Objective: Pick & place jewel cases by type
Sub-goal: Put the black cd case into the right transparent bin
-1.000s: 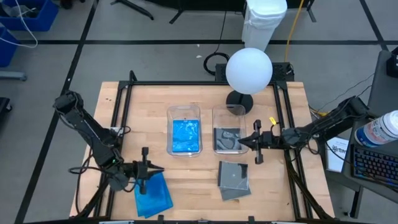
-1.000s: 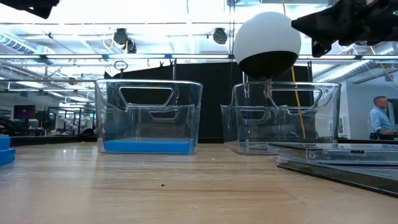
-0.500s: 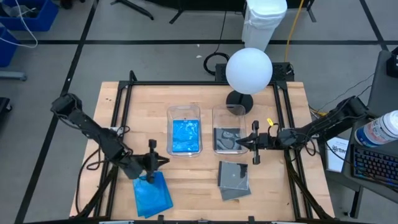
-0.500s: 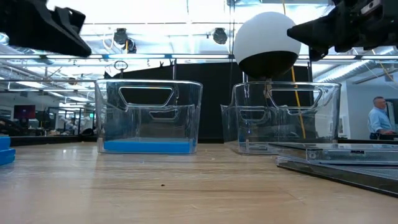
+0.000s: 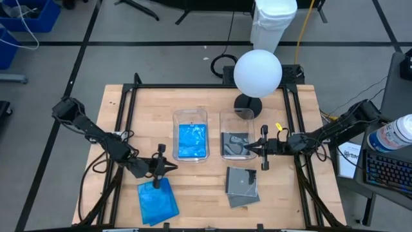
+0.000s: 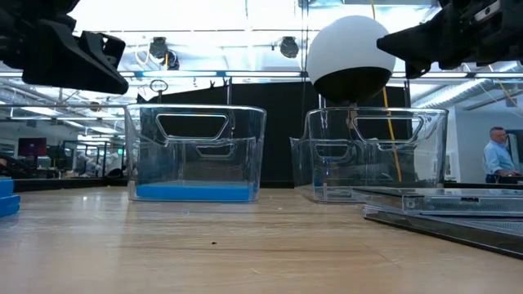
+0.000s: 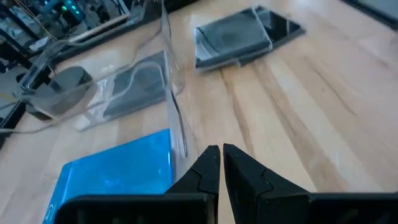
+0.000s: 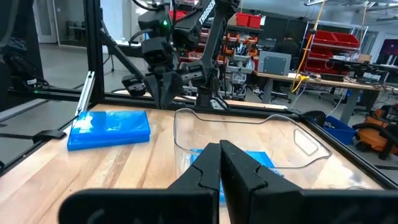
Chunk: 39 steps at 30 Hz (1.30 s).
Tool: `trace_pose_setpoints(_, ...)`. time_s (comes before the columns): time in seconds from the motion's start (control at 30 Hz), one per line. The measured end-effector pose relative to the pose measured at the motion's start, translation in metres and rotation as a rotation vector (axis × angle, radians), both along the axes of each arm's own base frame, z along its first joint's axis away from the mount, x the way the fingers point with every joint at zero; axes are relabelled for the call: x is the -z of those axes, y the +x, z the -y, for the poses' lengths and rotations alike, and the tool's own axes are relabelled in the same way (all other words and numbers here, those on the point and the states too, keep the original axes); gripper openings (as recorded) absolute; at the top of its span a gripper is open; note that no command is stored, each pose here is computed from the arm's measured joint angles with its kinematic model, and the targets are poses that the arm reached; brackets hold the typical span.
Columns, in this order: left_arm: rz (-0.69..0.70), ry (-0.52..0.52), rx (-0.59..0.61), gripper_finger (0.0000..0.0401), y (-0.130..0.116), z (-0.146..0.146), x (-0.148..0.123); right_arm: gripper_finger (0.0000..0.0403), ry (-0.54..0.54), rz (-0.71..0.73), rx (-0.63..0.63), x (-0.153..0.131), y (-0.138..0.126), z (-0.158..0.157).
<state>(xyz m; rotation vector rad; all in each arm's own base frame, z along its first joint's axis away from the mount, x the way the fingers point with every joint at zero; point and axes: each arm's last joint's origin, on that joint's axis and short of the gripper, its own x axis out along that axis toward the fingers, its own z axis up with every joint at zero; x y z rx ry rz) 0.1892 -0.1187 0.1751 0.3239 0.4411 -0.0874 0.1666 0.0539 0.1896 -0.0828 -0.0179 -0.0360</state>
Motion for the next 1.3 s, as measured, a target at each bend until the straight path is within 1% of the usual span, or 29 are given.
trace_pose_setpoints(0.1,0.004,-0.022,-0.013,0.0031,0.001,0.001,-0.003,0.0002,0.007,0.011,0.0,-0.001,0.0,0.0)
trace_pose_setpoints(0.23,-0.05,-0.11,-0.071,0.0031,0.005,0.003,-0.011,0.0002,0.046,-0.006,-0.012,0.001,0.0,-0.001)
trace_pose_setpoints(0.33,-0.171,-0.177,-0.118,0.0034,0.004,0.005,-0.017,0.0002,0.039,-0.033,-0.073,0.003,-0.001,-0.004)
trace_pose_setpoints(0.4,-0.255,-0.25,-0.139,0.0045,0.003,0.007,-0.022,0.0002,0.037,-0.041,-0.122,0.004,-0.001,-0.006)
trace_pose_setpoints(0.5,-0.401,-0.377,-0.09,0.008,-0.004,0.016,-0.025,0.0002,0.037,-0.044,-0.184,0.004,-0.001,-0.007)
trace_pose_setpoints(0.57,-0.471,-0.457,-0.093,0.011,-0.011,0.022,-0.024,0.0002,0.036,-0.047,-0.224,0.004,-0.001,-0.009)
trace_pose_setpoints(0.63,-0.473,-0.522,-0.134,0.0143,-0.015,0.027,-0.024,0.0002,0.036,-0.043,-0.254,0.004,-0.002,-0.009)
trace_pose_setpoints(0.7,-0.428,-0.542,-0.181,0.0176,-0.017,0.031,-0.025,0.0002,0.02,-0.038,-0.255,0.004,-0.002,-0.009)
trace_pose_setpoints(0.8,-0.312,-0.53,-0.222,0.0216,-0.017,0.035,-0.029,0.0002,-0.021,-0.029,-0.251,0.003,-0.002,-0.009)
trace_pose_setpoints(0.83,-0.273,-0.521,-0.216,0.0225,-0.017,0.036,-0.031,0.0002,-0.041,-0.027,-0.251,0.003,-0.002,-0.009)
trace_pose_setpoints(0.87,-0.243,-0.505,-0.188,0.0231,-0.017,0.04,-0.033,0.0002,-0.061,-0.019,-0.251,0.002,-0.002,-0.009)
trace_pose_setpoints(0.93,-0.179,-0.446,-0.074,0.0233,-0.014,0.05,-0.035,0.0002,-0.071,0.008,-0.261,0.0,-0.002,-0.011)
trace_pose_setpoints(1.03,-0.063,-0.298,0.094,0.0218,-0.011,0.065,-0.038,0.0001,-0.056,0.034,-0.283,-0.003,-0.004,-0.015)
trace_pose_setpoints(1.07,-0.017,-0.262,0.129,0.0211,-0.01,0.068,-0.041,0.0001,-0.057,0.03,-0.275,-0.005,-0.004,-0.016)
trace_pose_setpoints(1.1,0.02,-0.234,0.145,0.0204,-0.008,0.069,-0.044,0.0001,-0.062,0.013,-0.24,-0.01,-0.004,-0.018)
trace_pose_setpoints(1.13,0.047,-0.213,0.158,0.0197,-0.007,0.069,-0.046,0.0001,-0.084,-0.023,-0.191,-0.016,-0.003,-0.021)
trace_pose_setpoints(1.17,0.064,-0.194,0.17,0.0191,-0.006,0.069,-0.048,0.0001,-0.12,-0.093,-0.127,-0.023,-0.001,-0.025)
trace_pose_setpoints(1.23,0.081,-0.161,0.183,0.018,-0.005,0.069,-0.049,0.0001,-0.206,-0.265,0.015,-0.033,0.0,-0.033)
trace_pose_setpoints(1.27,0.081,-0.152,0.184,0.0175,-0.004,0.068,-0.049,0.0001,-0.232,-0.341,0.074,-0.039,0.001,-0.036)
trace_pose_setpoints(1.3,0.075,-0.149,0.182,0.0171,-0.004,0.068,-0.048,0.0001,-0.241,-0.397,0.107,-0.047,0.001,-0.04)
